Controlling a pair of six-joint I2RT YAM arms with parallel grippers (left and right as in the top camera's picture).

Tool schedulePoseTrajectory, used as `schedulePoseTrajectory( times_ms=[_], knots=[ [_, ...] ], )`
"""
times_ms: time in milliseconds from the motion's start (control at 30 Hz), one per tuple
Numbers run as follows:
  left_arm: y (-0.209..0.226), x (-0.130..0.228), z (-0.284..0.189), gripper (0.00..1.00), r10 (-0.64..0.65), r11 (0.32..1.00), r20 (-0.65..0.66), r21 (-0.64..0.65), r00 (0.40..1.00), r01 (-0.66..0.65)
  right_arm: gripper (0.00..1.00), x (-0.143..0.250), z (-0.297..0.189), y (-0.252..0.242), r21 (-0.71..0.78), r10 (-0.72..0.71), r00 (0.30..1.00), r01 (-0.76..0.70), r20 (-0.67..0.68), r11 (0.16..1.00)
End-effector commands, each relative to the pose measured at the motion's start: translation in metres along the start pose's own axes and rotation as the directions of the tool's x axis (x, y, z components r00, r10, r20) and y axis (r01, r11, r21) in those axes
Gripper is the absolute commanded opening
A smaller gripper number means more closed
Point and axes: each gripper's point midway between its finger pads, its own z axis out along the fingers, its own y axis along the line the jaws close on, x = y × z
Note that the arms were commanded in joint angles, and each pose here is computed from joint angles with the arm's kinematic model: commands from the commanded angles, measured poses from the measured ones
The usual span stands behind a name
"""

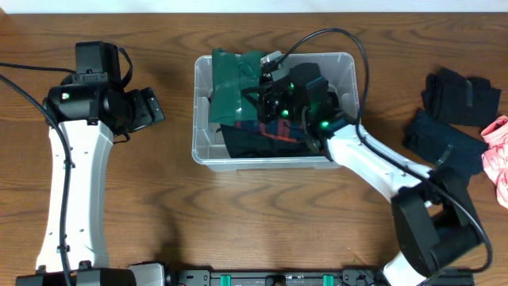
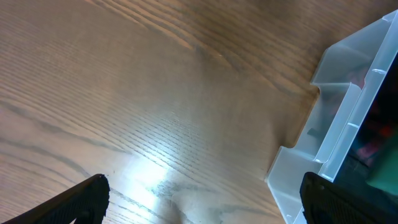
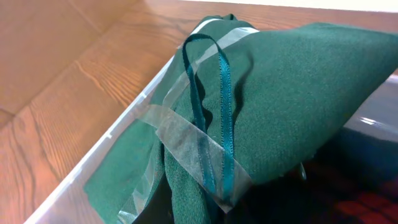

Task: Pack container
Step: 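Carry the green garment with the right gripper into the bin, then press the green garment into the bin's left side and release it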

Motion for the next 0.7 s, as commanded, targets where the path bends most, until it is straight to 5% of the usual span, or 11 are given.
schedulePoseTrajectory(
  times_ms=[0,33,133,667],
  knots=[
    [0.002,-0.003,0.000,0.98,-0.010,1.000,0.003,-0.006,1.000,0.010,0.02,-0.001,0.010,0.005,-0.009,0.064,0.998,-0.064,0.017,0.998],
    [0.002,-0.003,0.000,0.98,-0.010,1.000,0.003,-0.006,1.000,0.010,0.20,0.000,0.012,0.004,-0.011,0.066,0.998,-0.065,0.021,0.998],
    [0.002,-0.002,0.001,0.98,-0.009,1.000,0.000,-0.007,1.000,0.009,0.97,-0.001,0.015,0.002,-0.011,0.061,0.998,-0.061,0.033,0.998],
    [0.002,0.000,0.003,0.98,-0.009,1.000,-0.006,-0.009,1.000,0.009,0.96,-0.051,-0.014,0.009,-0.027,-0.028,0.995,0.030,0.100,0.999]
  ],
)
